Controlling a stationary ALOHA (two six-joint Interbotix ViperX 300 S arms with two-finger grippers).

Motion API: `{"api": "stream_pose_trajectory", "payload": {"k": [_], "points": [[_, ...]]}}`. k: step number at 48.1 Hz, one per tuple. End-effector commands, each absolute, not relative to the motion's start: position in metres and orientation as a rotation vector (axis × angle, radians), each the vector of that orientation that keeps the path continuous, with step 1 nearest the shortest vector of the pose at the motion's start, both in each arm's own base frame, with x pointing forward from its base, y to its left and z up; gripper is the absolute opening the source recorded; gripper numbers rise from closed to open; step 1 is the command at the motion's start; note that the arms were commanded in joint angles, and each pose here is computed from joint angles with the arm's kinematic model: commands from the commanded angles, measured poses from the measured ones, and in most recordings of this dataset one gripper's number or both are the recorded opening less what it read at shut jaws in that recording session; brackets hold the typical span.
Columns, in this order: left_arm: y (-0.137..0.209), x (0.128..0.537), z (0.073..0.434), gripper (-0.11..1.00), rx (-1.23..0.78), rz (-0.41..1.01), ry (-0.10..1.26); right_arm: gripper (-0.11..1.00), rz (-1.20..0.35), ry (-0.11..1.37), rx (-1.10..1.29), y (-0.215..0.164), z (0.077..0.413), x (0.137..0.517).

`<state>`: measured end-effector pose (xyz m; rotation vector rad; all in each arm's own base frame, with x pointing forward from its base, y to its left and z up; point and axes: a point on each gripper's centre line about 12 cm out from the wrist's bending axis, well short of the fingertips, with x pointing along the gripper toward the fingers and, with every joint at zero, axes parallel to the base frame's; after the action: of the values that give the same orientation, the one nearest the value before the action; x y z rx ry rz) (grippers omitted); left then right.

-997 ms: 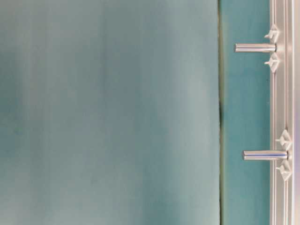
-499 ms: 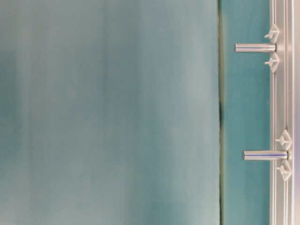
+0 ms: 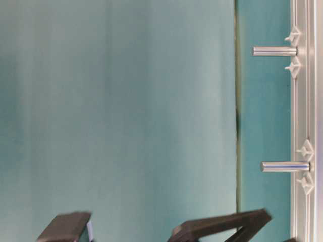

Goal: Find the location of the shaft and insert the large gear.
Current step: 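Grasp the large blue gear by its hub with the left gripper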

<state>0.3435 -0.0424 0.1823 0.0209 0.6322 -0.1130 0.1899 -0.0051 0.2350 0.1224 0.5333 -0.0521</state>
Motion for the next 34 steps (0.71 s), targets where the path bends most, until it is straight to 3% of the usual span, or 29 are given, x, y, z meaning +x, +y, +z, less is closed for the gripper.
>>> {"api": "stream_pose_trajectory", "payload": {"k": [1,34], "points": [[-0.046,0.356,0.184,0.92,0.022,-0.119,0.626,0.14,-0.058,0.525,0.129,-0.006,0.241,0.192],[-0.056,0.397,0.139,0.92,0.046,-0.126,0.809,0.14,-0.062,0.534,0.131,-0.006,0.236,0.181]]}}
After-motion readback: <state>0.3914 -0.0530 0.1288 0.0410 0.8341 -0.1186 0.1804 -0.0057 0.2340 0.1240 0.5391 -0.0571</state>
